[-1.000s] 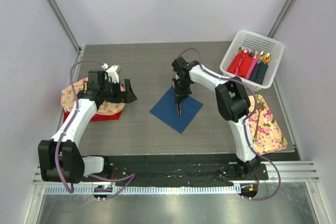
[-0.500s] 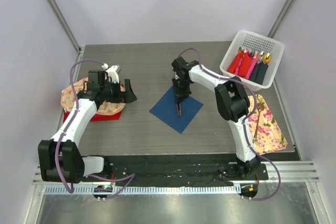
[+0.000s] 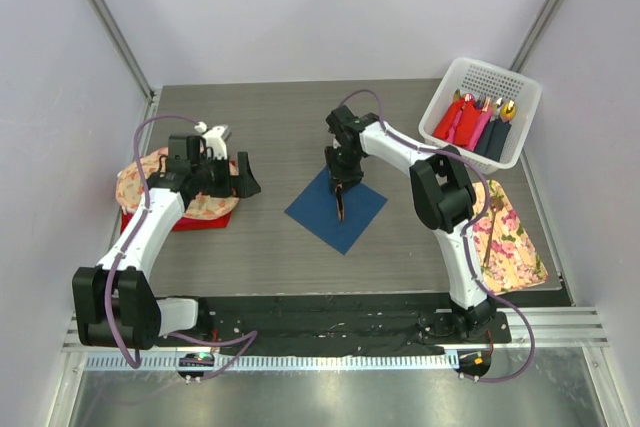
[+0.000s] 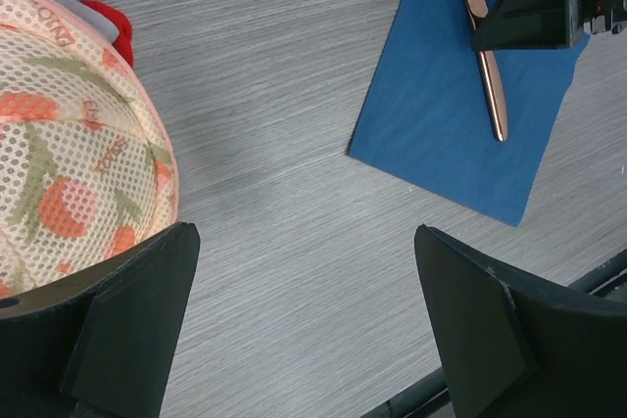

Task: Place the utensils on the paper napkin and roll it up

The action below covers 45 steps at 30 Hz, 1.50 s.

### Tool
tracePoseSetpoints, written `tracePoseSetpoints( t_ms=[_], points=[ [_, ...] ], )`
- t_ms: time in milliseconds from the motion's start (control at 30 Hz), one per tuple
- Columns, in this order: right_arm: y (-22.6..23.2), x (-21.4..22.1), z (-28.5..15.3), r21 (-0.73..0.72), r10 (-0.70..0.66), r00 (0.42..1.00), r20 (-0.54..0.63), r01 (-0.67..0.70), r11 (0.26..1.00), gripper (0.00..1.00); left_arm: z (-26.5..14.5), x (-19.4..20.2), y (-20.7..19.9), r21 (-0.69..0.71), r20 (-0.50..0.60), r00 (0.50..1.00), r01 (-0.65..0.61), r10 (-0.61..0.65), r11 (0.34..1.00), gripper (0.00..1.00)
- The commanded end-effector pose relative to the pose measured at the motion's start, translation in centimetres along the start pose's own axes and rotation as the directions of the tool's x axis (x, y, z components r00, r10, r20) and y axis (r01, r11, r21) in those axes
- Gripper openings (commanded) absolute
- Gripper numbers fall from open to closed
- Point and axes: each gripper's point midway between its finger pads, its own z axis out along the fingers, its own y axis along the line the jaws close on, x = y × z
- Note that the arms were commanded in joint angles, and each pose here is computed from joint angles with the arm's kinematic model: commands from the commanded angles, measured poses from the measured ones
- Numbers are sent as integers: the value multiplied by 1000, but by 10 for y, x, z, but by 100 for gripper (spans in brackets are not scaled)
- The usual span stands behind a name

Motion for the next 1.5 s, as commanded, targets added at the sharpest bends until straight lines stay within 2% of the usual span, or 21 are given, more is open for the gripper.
tracePoseSetpoints(
  t_ms=[0, 67, 167, 200, 267, 300, 400, 467, 500, 533, 733, 967, 1467],
  points=[
    [30, -33, -66, -116, -27, 989, 147, 44, 992, 43, -3, -17, -16, 64, 34, 998, -61, 59, 996, 96],
    [33, -40, -79, -142, -30, 983, 179, 56, 988, 43, 1, -14, -23, 87, 19, 997, -75, 74, 993, 94],
    [31, -43, -100, -192, -40, 975, 217, 83, 978, 43, 10, -7, -39, 129, -15, 993, -115, 118, 985, 84],
    [29, -42, -104, -202, -41, 974, 223, 87, 975, 43, 16, 0, -42, 141, -44, 991, -117, 124, 983, 77],
    [16, -38, -111, -208, -28, 973, 228, 77, 975, 42, 26, 13, -59, 187, -86, 982, -150, 168, 971, 70],
    [9, -36, -110, -203, -21, 974, 226, 68, 977, 40, 34, 22, -61, 196, -121, 977, -151, 177, 969, 61],
    [-13, -27, -106, -195, 9, 976, 218, 34, 980, 33, 52, 46, -74, 245, -206, 955, -162, 215, 956, 48],
    [-26, -18, -97, -189, 25, 980, 199, 13, 982, 29, 60, 58, -82, 279, -250, 941, -158, 231, 947, 43],
    [-28, -14, -93, -188, 26, 981, 191, 10, 982, 23, 65, 61, -82, 285, -264, 937, -153, 230, 946, 38],
    [-30, -10, -90, -190, 29, 983, 183, 7, 982, 21, 73, 70, -81, 285, -300, 927, -140, 227, 948, 35],
    [-44, 17, -59, -168, 37, 991, 125, -16, 986, 10, 98, 77, -67, 240, -369, 907, -117, 201, 964, 34],
    [-55, 38, -41, -136, 41, 996, 79, -30, 990, 9, 117, 74, -55, 185, -386, 904, -121, 185, 975, 31],
    [-57, 63, -36, -155, 57, 998, 20, -53, 986, 10, 128, 71, -40, 101, -391, 905, -138, 166, 985, 31]
  ],
)
